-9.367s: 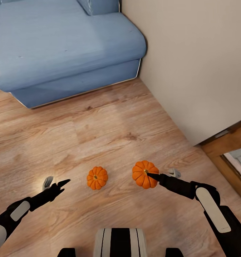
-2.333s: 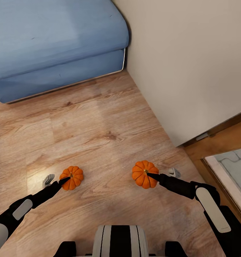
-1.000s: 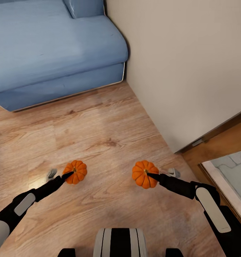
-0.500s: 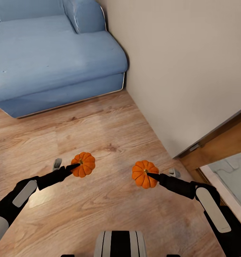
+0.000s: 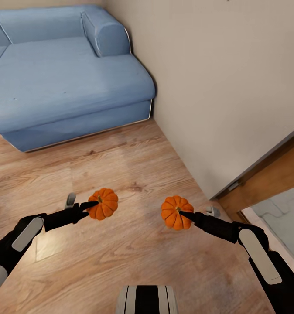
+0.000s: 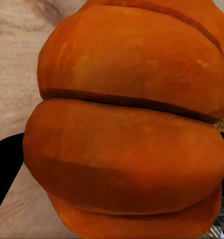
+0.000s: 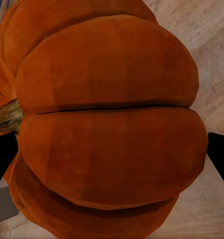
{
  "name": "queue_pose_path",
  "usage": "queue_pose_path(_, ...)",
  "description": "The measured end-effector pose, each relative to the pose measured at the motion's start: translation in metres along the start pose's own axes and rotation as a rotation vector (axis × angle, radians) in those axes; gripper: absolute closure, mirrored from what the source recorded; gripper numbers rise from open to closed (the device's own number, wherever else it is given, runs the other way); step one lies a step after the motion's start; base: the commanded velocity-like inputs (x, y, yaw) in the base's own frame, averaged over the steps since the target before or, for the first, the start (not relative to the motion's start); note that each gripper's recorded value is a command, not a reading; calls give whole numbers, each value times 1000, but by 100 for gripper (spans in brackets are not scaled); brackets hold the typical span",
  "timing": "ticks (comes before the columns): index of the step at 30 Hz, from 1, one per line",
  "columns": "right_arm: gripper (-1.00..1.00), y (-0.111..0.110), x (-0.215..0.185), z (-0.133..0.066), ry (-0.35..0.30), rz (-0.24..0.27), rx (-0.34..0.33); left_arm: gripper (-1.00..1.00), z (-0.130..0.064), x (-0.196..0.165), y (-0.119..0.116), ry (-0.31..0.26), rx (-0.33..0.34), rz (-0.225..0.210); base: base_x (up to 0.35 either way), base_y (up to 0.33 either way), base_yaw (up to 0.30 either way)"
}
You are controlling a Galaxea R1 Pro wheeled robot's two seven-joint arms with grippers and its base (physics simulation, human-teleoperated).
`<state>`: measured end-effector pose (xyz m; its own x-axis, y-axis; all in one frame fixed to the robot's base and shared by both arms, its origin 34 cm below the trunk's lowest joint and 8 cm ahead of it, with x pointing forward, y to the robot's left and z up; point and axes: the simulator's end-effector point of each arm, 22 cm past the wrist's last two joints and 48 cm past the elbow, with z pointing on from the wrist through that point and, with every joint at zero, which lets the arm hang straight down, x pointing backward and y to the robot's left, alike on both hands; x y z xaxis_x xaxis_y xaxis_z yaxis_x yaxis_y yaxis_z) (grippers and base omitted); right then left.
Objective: Place each of the two pumpkins and all three candles from the living room inside a cabinet in the living room (use any cabinet), then make sure every cabinet is closed, and position the cauldron so it is next to a table in the living room.
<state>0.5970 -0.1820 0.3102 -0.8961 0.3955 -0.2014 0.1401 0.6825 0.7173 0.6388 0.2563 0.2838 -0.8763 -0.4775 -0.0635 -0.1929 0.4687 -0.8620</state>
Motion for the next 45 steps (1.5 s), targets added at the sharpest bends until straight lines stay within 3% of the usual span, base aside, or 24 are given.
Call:
queue_pose_path(12, 100, 21, -13, -14, -34, -29, -21, 100, -9, -5, -37, 13, 41, 30, 0, 0, 5)
queue_pose_path(24, 100, 24, -15, -16, -39, -37, -22, 100, -9, -8, -53, 10, 60, 68, -19, 0, 227)
queue_pose_path(45, 100, 27, -17, -19, -46, -47, -22, 100, -9, -11, -70, 9, 76, 115, -319, 0, 273)
